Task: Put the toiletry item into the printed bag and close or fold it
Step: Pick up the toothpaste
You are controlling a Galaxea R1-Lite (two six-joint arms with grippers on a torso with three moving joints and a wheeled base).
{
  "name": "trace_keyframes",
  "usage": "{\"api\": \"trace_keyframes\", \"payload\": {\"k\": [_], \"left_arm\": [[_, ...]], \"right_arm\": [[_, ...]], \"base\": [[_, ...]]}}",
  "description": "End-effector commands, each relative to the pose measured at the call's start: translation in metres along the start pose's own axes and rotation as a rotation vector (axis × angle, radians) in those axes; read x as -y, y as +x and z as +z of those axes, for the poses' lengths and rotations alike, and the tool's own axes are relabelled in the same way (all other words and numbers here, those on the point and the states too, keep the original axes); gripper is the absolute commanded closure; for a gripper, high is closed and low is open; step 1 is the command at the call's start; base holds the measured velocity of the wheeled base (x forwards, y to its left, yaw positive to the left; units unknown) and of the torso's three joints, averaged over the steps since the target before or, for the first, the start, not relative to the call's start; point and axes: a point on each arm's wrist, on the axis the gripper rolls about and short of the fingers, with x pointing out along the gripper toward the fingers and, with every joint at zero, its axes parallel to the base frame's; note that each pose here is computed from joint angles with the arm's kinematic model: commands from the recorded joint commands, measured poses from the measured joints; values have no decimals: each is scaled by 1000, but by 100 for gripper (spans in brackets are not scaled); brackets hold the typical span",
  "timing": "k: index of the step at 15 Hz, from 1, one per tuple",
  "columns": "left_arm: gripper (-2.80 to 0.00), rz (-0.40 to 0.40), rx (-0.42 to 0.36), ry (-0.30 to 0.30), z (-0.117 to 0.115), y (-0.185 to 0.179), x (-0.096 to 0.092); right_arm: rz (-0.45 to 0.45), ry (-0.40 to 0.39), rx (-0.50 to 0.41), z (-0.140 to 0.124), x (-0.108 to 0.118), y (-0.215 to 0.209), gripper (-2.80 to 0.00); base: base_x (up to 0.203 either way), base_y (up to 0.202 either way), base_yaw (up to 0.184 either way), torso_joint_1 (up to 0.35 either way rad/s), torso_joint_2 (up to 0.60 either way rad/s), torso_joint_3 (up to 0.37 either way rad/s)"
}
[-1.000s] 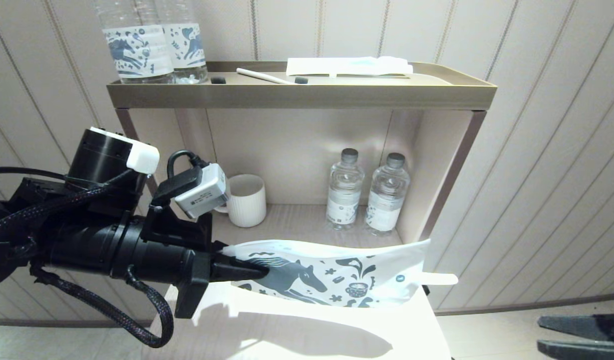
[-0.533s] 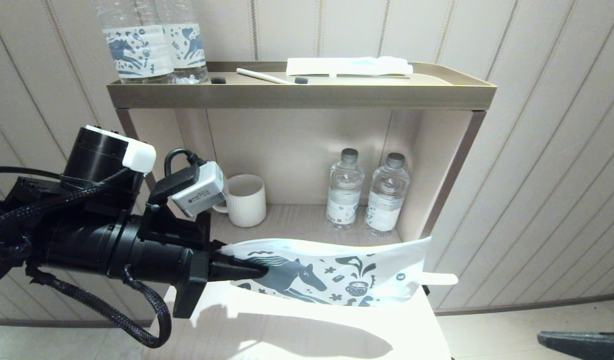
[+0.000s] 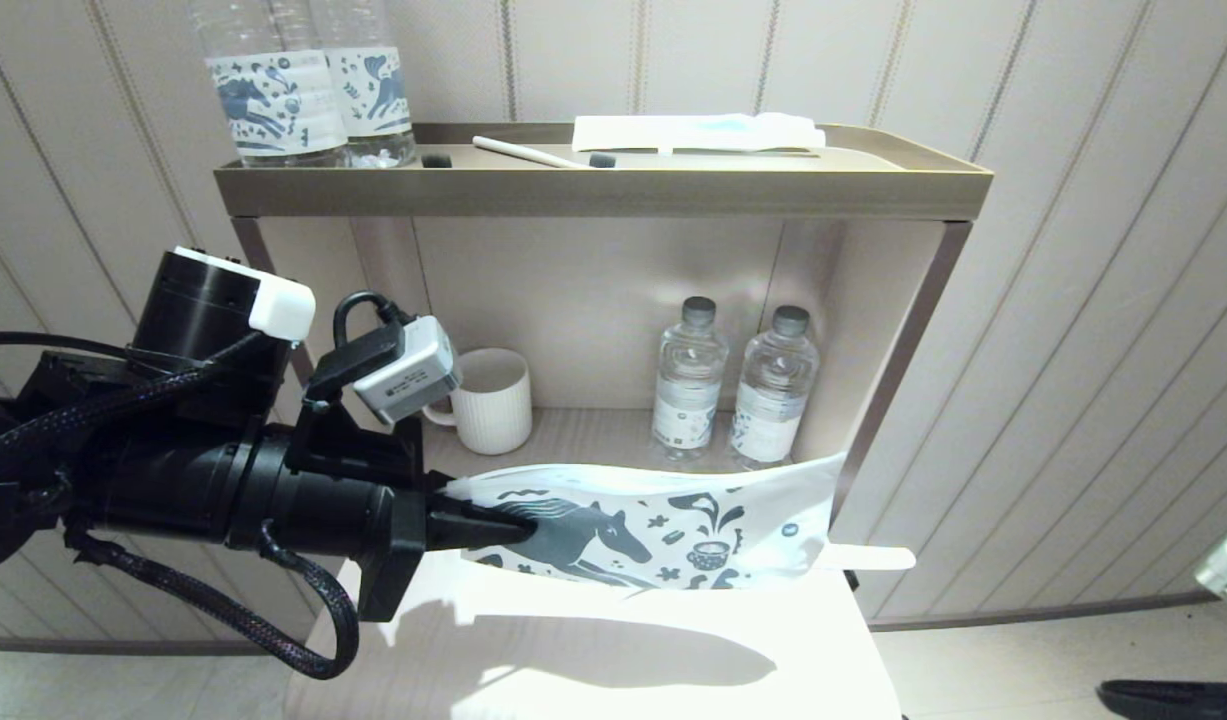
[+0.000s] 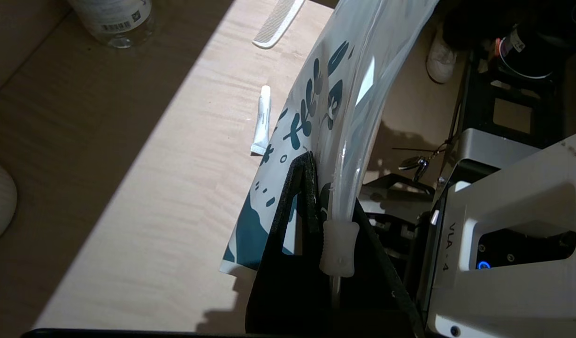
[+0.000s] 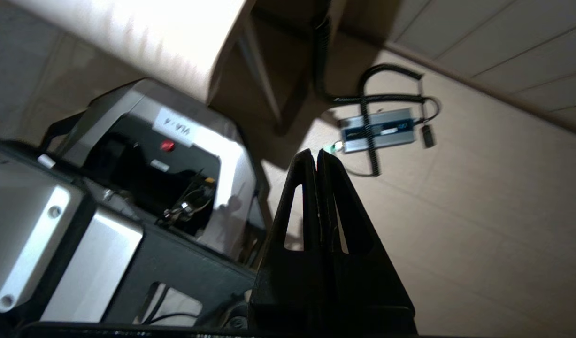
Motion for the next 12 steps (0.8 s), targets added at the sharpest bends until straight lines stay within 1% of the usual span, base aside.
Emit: {"api": "trace_keyframes", "payload": {"k": [1, 2, 3, 4, 7, 8, 10, 11, 12], "left_arm": [[0, -7, -3, -2, -1, 2, 0], [0, -7, -3, -1, -1, 2, 0], [0, -9, -3, -1, -1, 2, 1], [0, -5, -2, 0, 0, 1, 0], [0, -7, -3, 0, 0, 2, 0], [0, -5, -3, 0, 0, 2, 0], [0, -5, -3, 0, 0, 2, 0], [0, -7, -5, -1, -1, 3, 0], [0, -8, -6, -2, -1, 3, -1]], "right_arm": [[66, 24, -56, -9, -3, 11, 0], [130, 90, -93, -12, -3, 20, 0], [189, 183, -109, -11, -2, 26, 0], [228, 306, -94, -7, 2, 32, 0], [225, 644, -46, 6, 12, 38, 0], [227, 700, -37, 6, 10, 35, 0], [243, 710, 21, 3, 0, 19, 0], [250, 730, 21, -3, -5, 14, 0], [254, 773, -8, -10, -7, 16, 0]], "base": [[0, 0, 0, 0, 0, 0], [0, 0, 0, 0, 0, 0], [0, 0, 0, 0, 0, 0], [0, 0, 0, 0, 0, 0], [0, 0, 0, 0, 0, 0], [0, 0, 0, 0, 0, 0], [0, 0, 0, 0, 0, 0], [0, 0, 0, 0, 0, 0], [0, 0, 0, 0, 0, 0]]}}
